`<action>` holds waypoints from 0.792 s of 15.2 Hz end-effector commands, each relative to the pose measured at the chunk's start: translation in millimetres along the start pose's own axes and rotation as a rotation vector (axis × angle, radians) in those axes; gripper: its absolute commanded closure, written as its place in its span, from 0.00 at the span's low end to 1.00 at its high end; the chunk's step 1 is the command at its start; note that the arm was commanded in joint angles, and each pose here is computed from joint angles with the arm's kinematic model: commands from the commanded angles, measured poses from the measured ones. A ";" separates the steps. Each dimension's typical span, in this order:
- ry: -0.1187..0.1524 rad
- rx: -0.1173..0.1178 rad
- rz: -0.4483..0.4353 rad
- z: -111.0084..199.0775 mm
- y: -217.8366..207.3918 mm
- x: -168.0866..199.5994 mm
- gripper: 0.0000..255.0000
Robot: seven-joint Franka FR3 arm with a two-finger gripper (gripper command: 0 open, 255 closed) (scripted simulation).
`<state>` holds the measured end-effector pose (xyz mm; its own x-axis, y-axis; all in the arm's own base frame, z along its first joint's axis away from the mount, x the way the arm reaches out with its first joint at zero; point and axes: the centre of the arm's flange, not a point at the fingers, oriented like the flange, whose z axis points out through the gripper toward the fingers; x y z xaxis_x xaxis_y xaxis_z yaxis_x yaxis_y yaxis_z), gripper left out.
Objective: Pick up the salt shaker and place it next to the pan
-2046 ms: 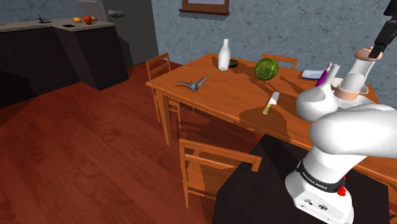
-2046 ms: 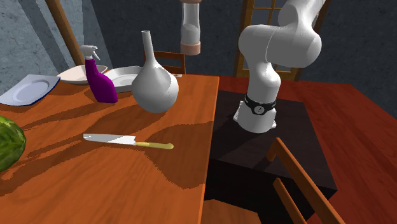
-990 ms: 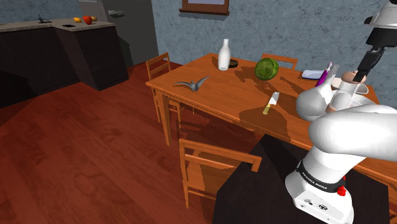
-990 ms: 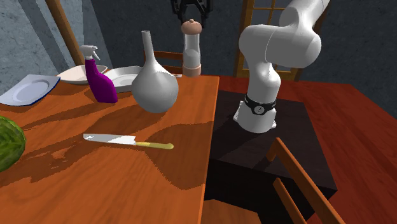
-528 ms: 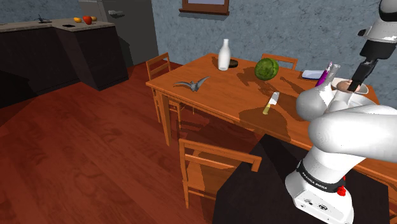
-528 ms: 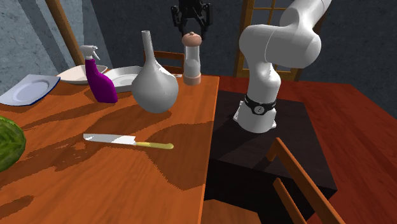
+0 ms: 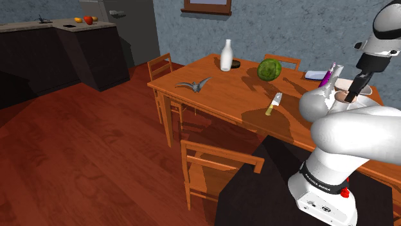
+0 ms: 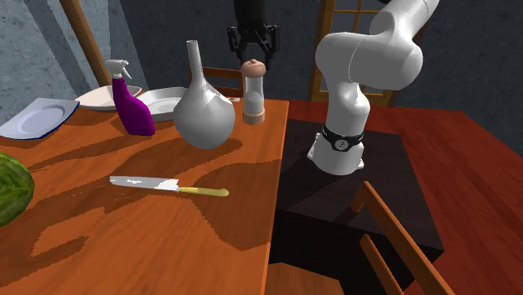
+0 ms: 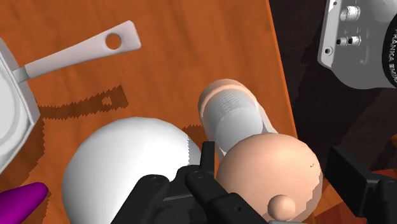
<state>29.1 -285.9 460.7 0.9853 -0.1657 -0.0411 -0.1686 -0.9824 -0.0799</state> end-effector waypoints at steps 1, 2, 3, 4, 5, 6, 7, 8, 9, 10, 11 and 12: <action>0.000 0.000 0.000 10.0 1.5 1.3 1.00; 0.000 0.000 0.000 15.3 2.0 1.6 1.00; 0.000 0.000 0.000 20.6 2.4 1.8 1.00; 0.000 0.000 0.000 25.8 2.8 2.0 1.00; 0.000 0.000 0.000 31.1 3.2 2.2 1.00; 0.000 0.000 0.000 36.3 3.6 2.4 1.00; 0.000 0.000 0.000 41.6 4.1 2.6 1.00; 0.000 0.000 0.000 46.9 4.5 2.9 1.00; 0.000 0.000 0.000 50.3 4.8 3.0 1.00; 0.000 0.000 0.000 50.3 4.8 3.0 1.00; 0.000 0.000 0.000 50.3 4.8 3.0 1.00; 0.000 0.000 0.000 50.3 4.8 3.0 1.00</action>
<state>30.1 -286.9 410.8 0.9853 -0.1657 -0.0410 -0.1685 -0.9825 -0.0798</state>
